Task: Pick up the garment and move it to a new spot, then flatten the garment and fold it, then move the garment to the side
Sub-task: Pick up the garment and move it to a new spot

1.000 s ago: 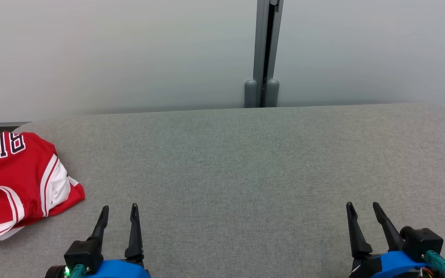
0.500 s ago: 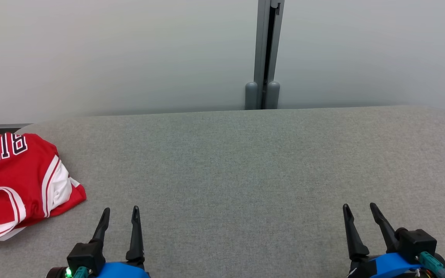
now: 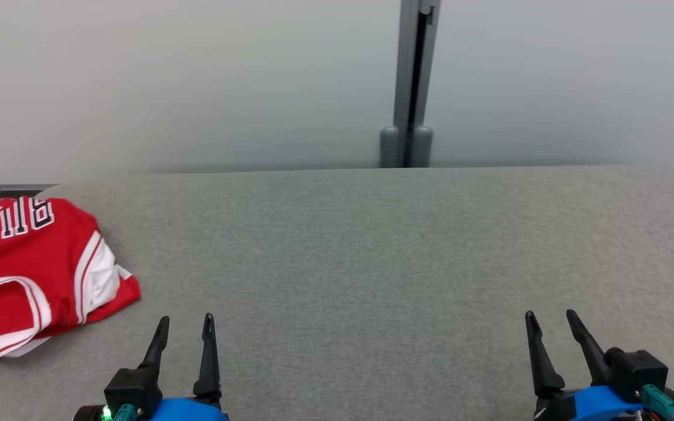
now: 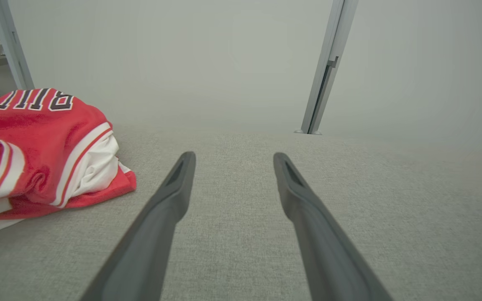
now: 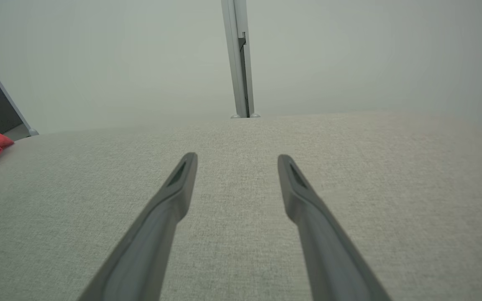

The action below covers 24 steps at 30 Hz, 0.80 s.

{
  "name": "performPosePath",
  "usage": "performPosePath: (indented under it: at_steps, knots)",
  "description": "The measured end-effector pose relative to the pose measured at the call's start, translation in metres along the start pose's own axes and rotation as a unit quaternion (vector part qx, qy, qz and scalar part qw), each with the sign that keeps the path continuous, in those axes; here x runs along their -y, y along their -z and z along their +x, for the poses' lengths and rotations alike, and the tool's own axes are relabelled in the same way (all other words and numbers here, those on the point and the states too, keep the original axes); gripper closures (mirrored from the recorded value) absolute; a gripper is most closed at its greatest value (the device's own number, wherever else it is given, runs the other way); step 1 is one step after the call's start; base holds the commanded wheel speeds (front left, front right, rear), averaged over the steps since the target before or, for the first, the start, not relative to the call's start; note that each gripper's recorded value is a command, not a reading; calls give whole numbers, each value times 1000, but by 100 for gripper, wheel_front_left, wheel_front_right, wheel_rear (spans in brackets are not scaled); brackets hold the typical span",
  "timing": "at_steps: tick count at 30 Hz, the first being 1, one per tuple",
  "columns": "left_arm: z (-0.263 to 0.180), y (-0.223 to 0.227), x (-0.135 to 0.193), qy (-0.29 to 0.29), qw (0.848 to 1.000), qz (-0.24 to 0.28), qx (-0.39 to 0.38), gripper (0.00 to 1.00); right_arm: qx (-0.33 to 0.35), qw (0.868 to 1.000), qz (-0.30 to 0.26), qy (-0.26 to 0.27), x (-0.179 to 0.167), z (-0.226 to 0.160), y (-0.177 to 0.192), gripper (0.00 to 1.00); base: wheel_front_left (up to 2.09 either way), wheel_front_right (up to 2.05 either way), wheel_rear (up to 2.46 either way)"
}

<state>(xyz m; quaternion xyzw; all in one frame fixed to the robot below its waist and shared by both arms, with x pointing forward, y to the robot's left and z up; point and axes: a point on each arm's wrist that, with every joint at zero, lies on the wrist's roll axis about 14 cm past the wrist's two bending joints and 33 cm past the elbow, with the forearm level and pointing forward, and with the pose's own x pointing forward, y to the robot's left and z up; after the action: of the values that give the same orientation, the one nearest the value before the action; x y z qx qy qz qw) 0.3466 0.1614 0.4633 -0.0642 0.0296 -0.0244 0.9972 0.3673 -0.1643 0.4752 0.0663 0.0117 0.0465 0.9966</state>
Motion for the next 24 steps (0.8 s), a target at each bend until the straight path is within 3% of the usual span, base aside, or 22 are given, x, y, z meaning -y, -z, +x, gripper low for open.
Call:
performPosePath:
  at_steps: [6,15,24]
  knots:
    - [-14,-8,-19,-32,999,2,15,0,-3,999,-8,-32,-20,8,1,0,0,0,0]
    - [-76,-14,-94,-162,986,2,36,0,-11,985,-20,-169,-114,35,4,0,0,0,0]
    - [-125,-8,-134,-246,969,3,30,0,-35,968,-20,-248,-171,42,21,0,0,0,0]
